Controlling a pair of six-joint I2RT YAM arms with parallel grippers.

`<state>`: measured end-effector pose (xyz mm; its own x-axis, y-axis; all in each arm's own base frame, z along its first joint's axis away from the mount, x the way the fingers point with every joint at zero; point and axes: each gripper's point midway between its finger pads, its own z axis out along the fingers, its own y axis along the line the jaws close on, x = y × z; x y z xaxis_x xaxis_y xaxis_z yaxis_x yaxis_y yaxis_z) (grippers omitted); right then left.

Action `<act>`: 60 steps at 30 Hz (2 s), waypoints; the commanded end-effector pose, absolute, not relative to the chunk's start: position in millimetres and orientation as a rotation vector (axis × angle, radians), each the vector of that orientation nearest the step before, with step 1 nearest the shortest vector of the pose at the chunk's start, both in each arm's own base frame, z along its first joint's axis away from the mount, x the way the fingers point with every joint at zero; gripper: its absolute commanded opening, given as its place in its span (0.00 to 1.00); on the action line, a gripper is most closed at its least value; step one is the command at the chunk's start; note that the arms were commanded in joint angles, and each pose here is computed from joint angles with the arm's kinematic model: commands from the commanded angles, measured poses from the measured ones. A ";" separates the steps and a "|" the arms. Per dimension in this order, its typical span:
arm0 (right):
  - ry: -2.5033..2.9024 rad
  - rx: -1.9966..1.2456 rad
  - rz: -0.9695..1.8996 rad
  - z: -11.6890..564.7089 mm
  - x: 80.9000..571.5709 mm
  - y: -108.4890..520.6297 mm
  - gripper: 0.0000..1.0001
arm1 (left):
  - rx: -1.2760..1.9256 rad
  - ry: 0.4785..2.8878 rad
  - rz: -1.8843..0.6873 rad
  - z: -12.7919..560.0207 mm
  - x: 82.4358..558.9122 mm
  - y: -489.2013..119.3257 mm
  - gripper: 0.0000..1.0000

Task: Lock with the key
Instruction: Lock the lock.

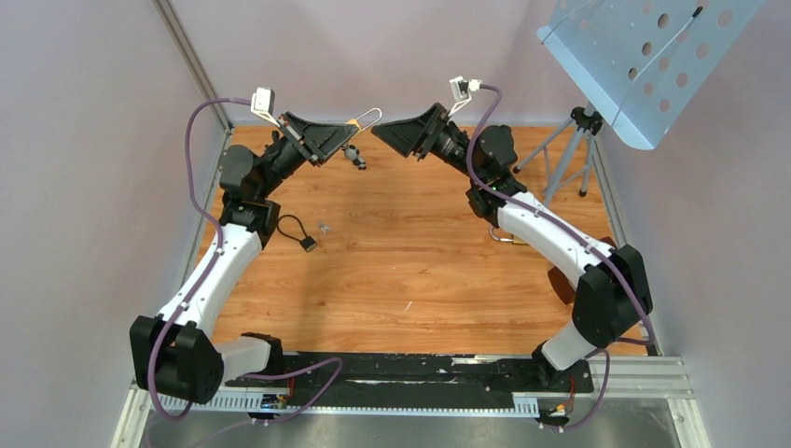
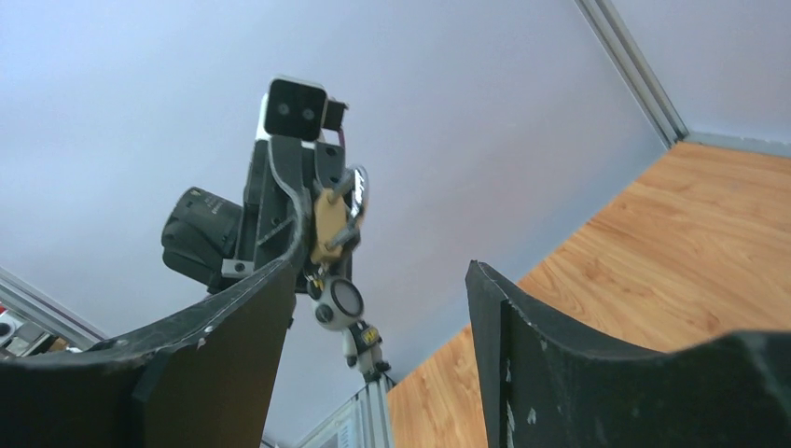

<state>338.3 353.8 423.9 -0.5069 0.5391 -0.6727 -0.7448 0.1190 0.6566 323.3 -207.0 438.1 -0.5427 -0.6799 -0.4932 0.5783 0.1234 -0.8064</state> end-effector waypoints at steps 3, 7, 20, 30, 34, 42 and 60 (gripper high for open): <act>1.223 -0.260 1.653 473.8 330.5 364.3 0.64 | -0.061 1.336 -1.630 462.5 310.5 -203.2 0.00; 1.229 -0.267 1.667 476.2 331.4 375.0 0.58 | 0.019 1.288 -1.663 475.3 299.3 -210.5 0.00; 1.130 -0.260 1.656 498.9 334.0 371.6 0.39 | 0.139 1.236 -1.661 487.9 283.3 -217.1 0.00; 1.122 -0.272 1.668 500.2 329.5 371.6 0.00 | 0.141 1.223 -1.680 487.8 279.9 -217.3 0.32; 1.133 -0.260 1.618 504.5 330.3 364.0 0.00 | 0.188 1.241 -1.648 480.8 275.3 -219.0 0.67; 1.141 -0.329 1.559 508.1 316.9 352.6 0.00 | 0.449 1.413 -1.611 442.8 265.6 -231.5 0.77; 1.133 -0.601 1.594 500.7 278.1 353.1 0.00 | 0.633 1.440 -1.495 432.3 262.4 -220.1 0.51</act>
